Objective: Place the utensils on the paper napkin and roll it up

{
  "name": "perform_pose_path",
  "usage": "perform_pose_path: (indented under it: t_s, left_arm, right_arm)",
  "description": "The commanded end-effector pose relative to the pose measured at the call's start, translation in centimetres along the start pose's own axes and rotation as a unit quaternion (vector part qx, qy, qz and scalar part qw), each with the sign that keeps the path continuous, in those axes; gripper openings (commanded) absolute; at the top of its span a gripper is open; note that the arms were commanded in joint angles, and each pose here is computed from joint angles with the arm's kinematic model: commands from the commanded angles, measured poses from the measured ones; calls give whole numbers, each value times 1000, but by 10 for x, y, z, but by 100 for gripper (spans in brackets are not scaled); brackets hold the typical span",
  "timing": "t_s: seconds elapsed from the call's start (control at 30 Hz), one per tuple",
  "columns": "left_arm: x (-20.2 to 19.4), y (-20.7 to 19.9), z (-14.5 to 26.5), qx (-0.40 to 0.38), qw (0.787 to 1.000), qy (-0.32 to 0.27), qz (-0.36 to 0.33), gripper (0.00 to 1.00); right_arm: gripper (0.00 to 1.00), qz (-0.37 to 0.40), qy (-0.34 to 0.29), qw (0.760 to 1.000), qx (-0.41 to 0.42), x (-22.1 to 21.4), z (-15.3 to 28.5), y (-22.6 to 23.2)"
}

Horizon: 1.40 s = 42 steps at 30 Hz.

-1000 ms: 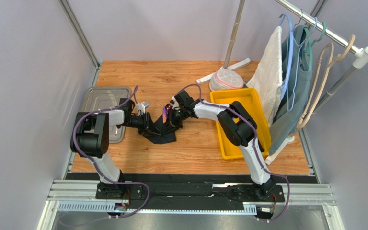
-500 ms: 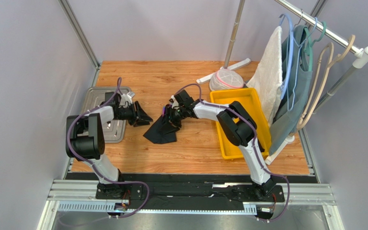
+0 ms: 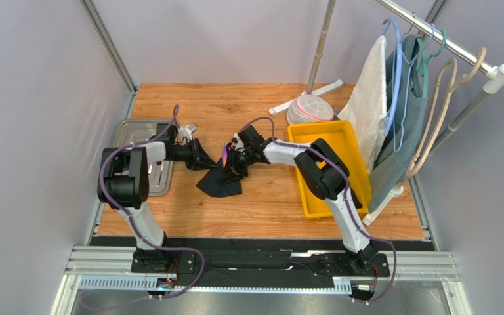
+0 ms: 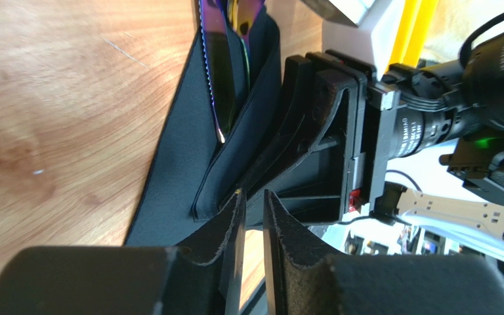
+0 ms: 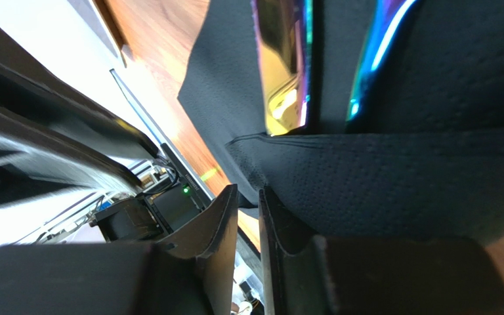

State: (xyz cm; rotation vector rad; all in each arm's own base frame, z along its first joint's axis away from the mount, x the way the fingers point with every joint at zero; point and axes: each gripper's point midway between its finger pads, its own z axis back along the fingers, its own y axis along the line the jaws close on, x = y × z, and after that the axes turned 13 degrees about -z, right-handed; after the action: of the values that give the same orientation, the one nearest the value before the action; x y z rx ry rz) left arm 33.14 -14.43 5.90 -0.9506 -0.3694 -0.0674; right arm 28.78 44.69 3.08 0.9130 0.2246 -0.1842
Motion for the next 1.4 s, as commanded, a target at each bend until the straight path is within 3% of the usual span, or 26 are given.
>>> perform_pose_path:
  t_s: [0.0, 0.6, 0.93, 1.2, 1.37]
  left_arm:
    - [-6, -4, -6, -16, 1000, 13, 1, 23]
    - [-49, 10, -25, 10, 996, 90, 12, 12]
    - [-58, 16, -30, 43, 991, 118, 36, 1]
    - [-61, 11, -28, 70, 988, 134, 32, 0]
    - [-56, 8, -24, 78, 988, 133, 24, 0]
  right_arm:
    - [20, 12, 6, 1000, 11, -3, -3, 7]
    - [18, 21, 10, 999, 24, -5, 1, 18]
    - [19, 54, 1, 998, 44, -13, 22, 46]
    - [20, 49, 7, 998, 45, -15, 25, 44]
    - [20, 72, -11, 996, 52, -14, 56, 50]
